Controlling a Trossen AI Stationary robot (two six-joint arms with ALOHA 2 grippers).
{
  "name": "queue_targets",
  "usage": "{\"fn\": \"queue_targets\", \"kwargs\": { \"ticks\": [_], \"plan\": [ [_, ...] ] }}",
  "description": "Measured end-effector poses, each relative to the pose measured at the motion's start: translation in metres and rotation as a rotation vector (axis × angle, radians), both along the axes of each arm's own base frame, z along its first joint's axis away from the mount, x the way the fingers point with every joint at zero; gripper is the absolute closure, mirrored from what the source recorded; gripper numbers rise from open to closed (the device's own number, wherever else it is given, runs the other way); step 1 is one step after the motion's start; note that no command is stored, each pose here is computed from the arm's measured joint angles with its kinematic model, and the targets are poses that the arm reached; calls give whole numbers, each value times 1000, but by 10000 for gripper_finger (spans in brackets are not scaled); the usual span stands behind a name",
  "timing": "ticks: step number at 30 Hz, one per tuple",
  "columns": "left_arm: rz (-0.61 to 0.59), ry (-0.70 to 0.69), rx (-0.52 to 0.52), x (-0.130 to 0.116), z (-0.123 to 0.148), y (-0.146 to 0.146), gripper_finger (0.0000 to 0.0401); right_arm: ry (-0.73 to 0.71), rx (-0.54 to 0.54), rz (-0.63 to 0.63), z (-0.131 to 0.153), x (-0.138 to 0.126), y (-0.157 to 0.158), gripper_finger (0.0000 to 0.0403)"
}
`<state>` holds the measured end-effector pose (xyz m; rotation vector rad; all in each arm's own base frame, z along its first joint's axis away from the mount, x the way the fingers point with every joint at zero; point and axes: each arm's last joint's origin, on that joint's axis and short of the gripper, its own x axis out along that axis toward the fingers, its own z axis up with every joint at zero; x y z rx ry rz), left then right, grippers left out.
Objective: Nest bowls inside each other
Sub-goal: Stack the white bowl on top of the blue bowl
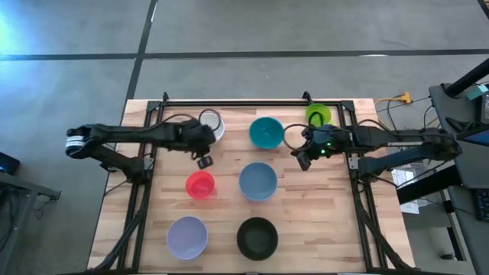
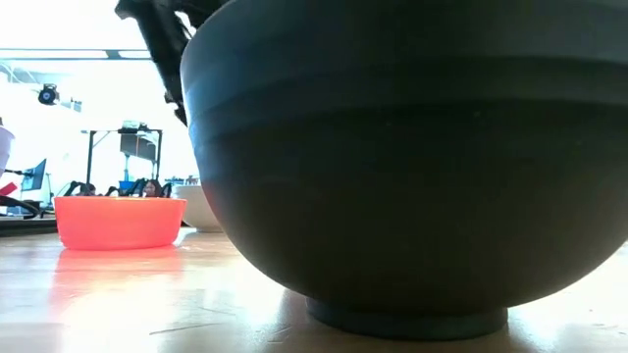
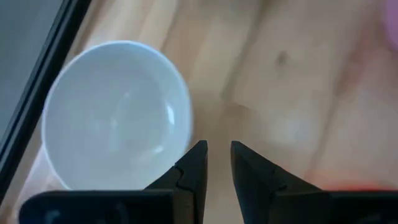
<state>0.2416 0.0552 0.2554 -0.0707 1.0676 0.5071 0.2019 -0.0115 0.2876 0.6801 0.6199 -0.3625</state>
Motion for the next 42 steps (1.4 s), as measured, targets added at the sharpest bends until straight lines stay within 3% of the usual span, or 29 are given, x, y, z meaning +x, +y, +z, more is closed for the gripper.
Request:
{"fn": "queue_targets", "kwargs": {
  "ticks": [4, 13, 19, 26, 35, 42],
  "plan": [
    [0, 30, -30, 17, -1, 22, 345, -81, -26, 9, 2, -8, 0, 394],
    [59, 43, -240, 43, -16, 64, 345, -90, -90, 27, 6, -14, -1, 394],
    [125, 67, -261, 51, -17, 84, 345, -88, -99, 30, 5, -14, -1, 394],
    [154, 86, -327, 53, -25, 90, 337, -88, -99, 30, 6, -14, -1, 394],
    [181, 117, -346, 47, -29, 93, 267, -91, -97, 28, 6, -14, -1, 394],
    [158, 201, -411, 53, -61, 96, 250, -106, -97, 27, 7, -13, -1, 394]
  ]
}}
